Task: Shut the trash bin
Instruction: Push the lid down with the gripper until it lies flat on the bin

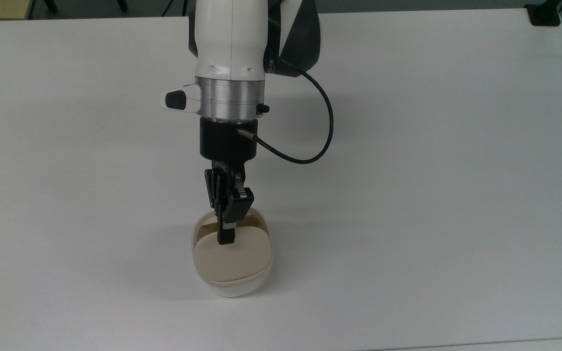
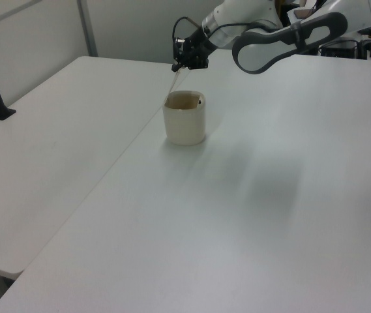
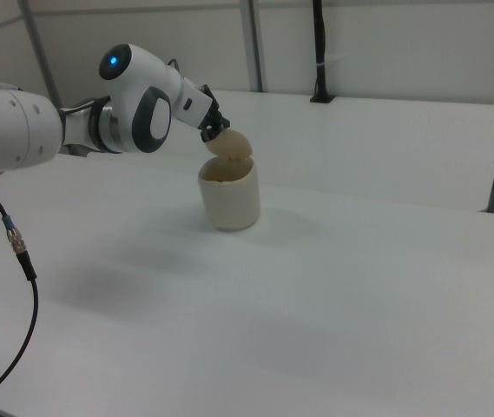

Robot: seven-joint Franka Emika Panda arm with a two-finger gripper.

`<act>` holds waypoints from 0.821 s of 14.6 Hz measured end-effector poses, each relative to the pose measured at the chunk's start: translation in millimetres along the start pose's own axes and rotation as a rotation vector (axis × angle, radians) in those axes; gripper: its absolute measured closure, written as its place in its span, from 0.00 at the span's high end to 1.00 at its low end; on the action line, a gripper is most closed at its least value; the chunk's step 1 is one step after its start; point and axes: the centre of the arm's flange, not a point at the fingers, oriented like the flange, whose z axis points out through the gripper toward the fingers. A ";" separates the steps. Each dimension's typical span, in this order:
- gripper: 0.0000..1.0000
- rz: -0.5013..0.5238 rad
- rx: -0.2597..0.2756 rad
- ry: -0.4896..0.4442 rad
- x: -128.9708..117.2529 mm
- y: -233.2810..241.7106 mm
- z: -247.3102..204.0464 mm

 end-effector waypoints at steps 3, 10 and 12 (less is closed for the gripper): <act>0.01 -0.026 -0.022 -0.010 -1.0 11.0 -2.4; 0.01 -0.114 -0.090 -0.049 -12.3 45.0 3.5; 0.01 -0.138 -0.102 -0.059 -15.6 50.9 5.1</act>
